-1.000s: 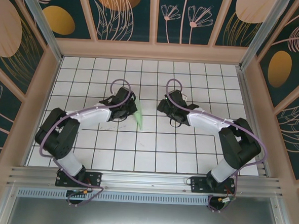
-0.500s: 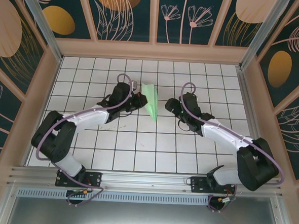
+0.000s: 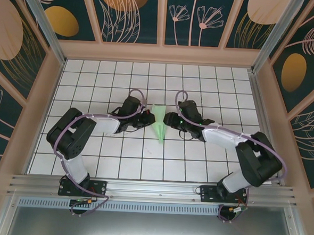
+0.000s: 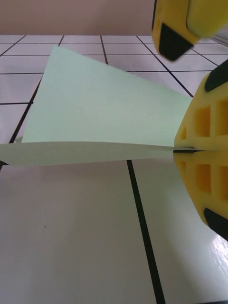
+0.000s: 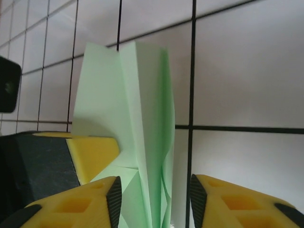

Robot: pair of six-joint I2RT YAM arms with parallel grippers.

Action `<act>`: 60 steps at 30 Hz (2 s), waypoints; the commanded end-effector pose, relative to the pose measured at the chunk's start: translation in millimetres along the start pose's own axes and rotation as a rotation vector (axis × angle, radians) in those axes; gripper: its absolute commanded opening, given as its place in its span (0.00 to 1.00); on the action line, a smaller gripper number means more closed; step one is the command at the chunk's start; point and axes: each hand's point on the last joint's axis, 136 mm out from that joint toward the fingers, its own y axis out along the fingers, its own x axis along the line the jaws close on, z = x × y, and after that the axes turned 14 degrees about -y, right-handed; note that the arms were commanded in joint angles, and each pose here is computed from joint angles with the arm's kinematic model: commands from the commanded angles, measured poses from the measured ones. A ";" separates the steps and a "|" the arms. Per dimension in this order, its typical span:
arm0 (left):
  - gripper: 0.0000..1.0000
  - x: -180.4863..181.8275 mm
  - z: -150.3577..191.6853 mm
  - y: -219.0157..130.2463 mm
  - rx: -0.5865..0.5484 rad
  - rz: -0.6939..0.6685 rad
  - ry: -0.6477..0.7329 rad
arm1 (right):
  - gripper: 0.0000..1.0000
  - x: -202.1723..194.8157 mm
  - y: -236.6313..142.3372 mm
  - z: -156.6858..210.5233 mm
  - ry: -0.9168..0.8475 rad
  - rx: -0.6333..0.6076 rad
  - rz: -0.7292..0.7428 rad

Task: Fold a paper plane with a square sheet of paper (pick it up from the middle)
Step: Move a paper plane to the center of the table.

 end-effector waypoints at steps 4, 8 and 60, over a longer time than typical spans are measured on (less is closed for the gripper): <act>0.00 15.5 0.0 3.4 -0.005 -0.021 -0.002 | 0.38 20.5 18.3 -3.5 -0.061 0.044 -0.064; 0.00 22.8 0.7 4.9 -0.007 -0.041 -0.010 | 0.34 22.7 23.2 -4.4 -0.070 0.053 -0.059; 0.00 38.9 -1.1 5.7 -0.016 -0.072 -0.048 | 0.48 42.3 32.6 62.7 -0.085 0.262 -0.141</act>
